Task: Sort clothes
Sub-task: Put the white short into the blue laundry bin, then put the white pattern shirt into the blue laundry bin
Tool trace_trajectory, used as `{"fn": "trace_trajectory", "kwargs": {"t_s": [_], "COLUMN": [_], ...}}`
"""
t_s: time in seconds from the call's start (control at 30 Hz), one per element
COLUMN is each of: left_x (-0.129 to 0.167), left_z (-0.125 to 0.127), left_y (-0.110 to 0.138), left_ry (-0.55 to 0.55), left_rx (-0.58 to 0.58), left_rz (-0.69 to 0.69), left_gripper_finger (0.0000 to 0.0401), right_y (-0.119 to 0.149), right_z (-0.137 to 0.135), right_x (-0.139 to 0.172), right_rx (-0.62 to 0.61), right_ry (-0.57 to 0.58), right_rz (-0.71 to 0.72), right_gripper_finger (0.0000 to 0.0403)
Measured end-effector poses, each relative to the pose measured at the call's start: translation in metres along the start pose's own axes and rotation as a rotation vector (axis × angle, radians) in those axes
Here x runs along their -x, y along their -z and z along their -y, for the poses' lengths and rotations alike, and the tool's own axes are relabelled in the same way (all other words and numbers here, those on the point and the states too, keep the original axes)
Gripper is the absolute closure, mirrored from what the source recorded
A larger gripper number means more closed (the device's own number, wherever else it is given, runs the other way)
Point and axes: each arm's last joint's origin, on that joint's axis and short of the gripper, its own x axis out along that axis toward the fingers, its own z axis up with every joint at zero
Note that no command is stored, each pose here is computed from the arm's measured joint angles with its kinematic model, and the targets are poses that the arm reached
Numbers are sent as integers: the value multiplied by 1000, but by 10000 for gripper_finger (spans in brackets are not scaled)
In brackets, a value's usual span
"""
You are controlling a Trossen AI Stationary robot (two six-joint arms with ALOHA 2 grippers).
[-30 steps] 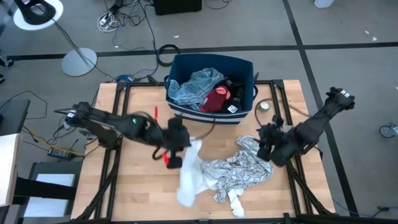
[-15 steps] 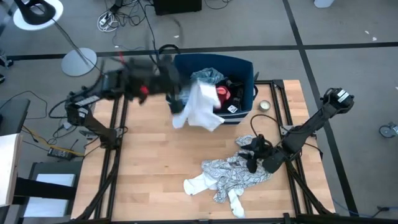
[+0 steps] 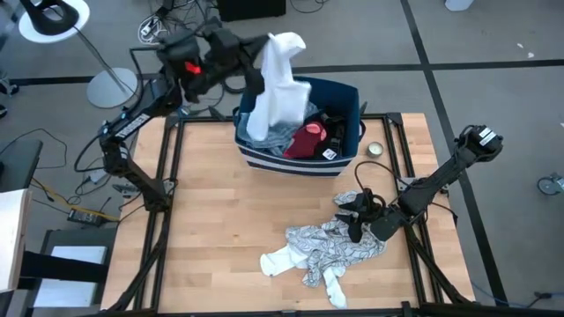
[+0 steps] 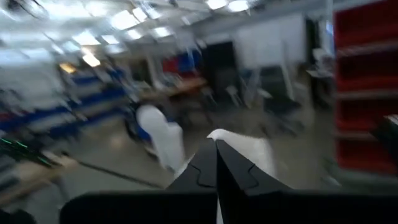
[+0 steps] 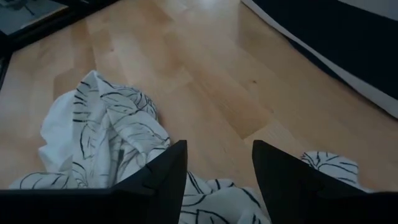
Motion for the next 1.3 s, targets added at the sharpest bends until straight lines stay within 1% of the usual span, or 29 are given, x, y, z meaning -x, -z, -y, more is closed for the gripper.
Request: {"fn": "trace_trajectory", "kwargs": {"t_s": [0.1, 0.2, 0.27, 0.33, 0.4, 0.47, 0.53, 0.73, 0.9, 1.03, 1.17, 1.23, 1.3], "left_x": [-4, -5, -6, -6, -7, -9, -12, -13, -4, 15, 47, 65, 81], "left_z": [5, 11, 15, 16, 16, 17, 17, 21, 19, 18, 24, 27, 32], "left_y": [16, 40, 58, 73, 85, 92, 97, 98, 91, 75, 56, 52, 51], "left_ry": [88, 135, 132, 114, 100, 85, 79, 151, 203, 238, 306, 326, 350], "left_rx": [44, 55, 87, 94, 102, 125, 148, 186, 198, 162, 115, 86, 92], "left_rz": [-126, -338, -496, -624, -714, -768, -796, -794, -793, -762, -746, -754, -736], "left_gripper_finger": [401, 397, 393, 385, 375, 364, 351, 314, 303, 302, 302, 302, 302], "right_y": [0, 0, 0, 0, 0, 1, 1, 1, 1, 2, 0, -2, -3], "right_z": [0, 0, 0, 0, 0, 0, 0, 0, -1, -2, -6, -9, -11], "right_x": [0, 0, 0, 0, 0, 0, 0, 0, 0, 0, 1, 1, 1], "right_rx": [16, 17, 18, 18, 18, 19, 18, 15, 15, 18, 24, 30, 33], "right_ry": [0, -4, -4, -5, -9, -11, -13, -15, -22, -53, -109, -138, -168], "right_rz": [-1, -6, -7, -9, -13, -18, -21, -21, -30, -63, -74, -69, -63], "right_gripper_finger": [220, 220, 220, 220, 221, 221, 221, 221, 221, 221, 221, 221, 221]}}
